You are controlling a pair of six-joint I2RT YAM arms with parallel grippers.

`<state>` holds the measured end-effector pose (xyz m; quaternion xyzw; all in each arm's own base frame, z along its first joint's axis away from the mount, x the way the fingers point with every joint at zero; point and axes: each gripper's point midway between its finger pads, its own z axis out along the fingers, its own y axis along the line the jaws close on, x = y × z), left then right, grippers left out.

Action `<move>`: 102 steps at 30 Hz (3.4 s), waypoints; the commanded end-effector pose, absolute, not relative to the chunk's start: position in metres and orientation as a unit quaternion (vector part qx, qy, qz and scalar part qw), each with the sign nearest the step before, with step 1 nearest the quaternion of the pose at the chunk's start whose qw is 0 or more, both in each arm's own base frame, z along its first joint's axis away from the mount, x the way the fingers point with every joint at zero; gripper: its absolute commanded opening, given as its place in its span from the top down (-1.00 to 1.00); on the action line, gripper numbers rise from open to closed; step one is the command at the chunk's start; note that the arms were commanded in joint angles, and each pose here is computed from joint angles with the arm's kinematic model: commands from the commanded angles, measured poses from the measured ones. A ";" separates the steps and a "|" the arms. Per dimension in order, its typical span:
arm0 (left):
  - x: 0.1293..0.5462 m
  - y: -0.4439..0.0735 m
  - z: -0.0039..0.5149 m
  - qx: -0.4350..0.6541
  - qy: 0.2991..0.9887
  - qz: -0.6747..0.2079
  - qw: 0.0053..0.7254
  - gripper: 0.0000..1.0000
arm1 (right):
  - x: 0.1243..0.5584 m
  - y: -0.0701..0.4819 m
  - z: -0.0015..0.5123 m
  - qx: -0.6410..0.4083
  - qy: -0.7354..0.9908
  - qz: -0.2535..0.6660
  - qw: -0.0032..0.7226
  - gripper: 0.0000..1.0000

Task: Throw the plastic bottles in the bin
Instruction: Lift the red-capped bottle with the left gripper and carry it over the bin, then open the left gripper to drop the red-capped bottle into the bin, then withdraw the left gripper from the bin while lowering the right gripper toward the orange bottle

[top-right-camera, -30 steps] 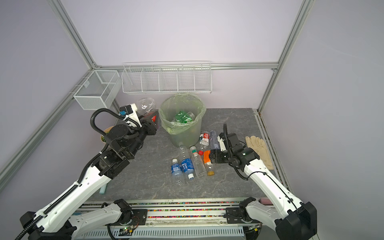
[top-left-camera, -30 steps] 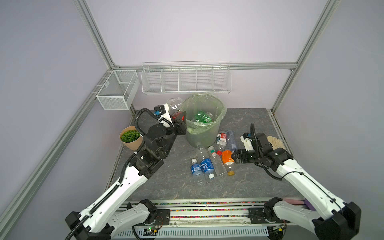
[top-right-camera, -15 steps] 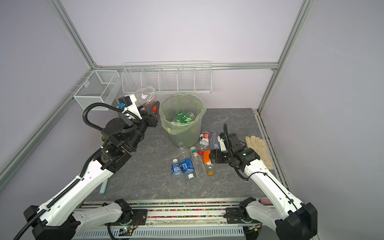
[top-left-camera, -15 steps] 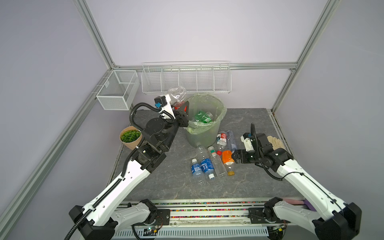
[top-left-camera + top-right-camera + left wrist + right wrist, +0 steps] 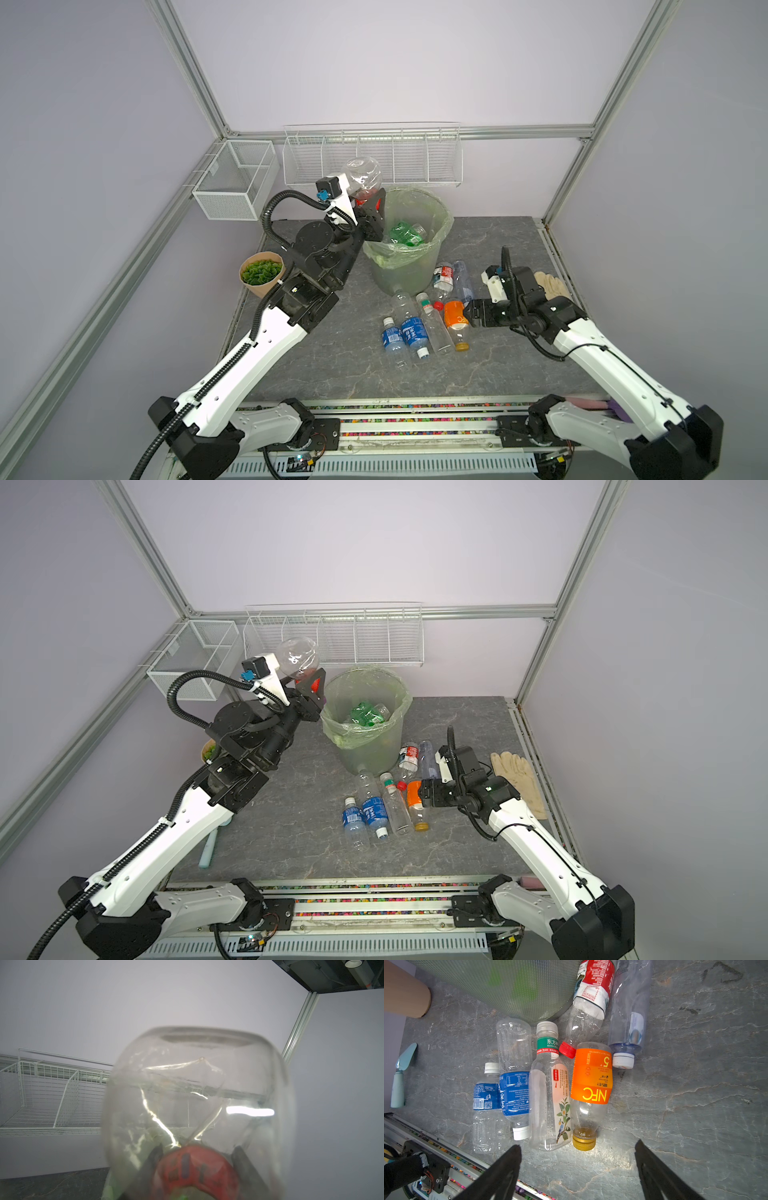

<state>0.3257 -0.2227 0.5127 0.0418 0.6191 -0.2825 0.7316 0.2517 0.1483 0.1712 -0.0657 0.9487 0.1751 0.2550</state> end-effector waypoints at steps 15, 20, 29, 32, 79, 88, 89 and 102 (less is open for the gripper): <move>0.354 -0.251 0.526 0.066 0.621 -0.281 0.728 0.50 | 0.249 0.144 0.172 -0.076 0.950 0.162 0.256 -0.77; 0.393 -0.266 0.492 0.072 0.666 -0.267 0.693 0.49 | 0.248 0.142 0.173 -0.074 0.950 0.161 0.258 -0.77; 0.455 -0.288 0.385 0.125 0.822 -0.196 0.520 -0.99 | 0.244 0.137 0.176 -0.079 0.948 0.155 0.267 -0.77; 0.447 -0.285 0.403 0.122 0.807 -0.203 0.541 -0.99 | 0.243 0.136 0.173 -0.077 0.949 0.153 0.265 -0.77; 0.305 -0.183 0.362 0.034 0.800 -0.250 0.545 -0.97 | 0.252 0.149 0.169 -0.072 0.950 0.175 0.250 -0.77; 0.285 -0.172 0.319 0.017 0.823 -0.252 0.508 -0.95 | 0.259 0.152 0.150 -0.065 0.958 0.165 0.223 -0.77; 0.283 -0.172 0.316 0.015 0.824 -0.253 0.506 -0.94 | 0.260 0.152 0.146 -0.064 0.960 0.164 0.219 -0.77; 0.271 -0.166 0.272 -0.003 0.844 -0.252 0.473 -0.91 | 0.274 0.158 0.102 -0.041 0.974 0.143 0.168 -0.86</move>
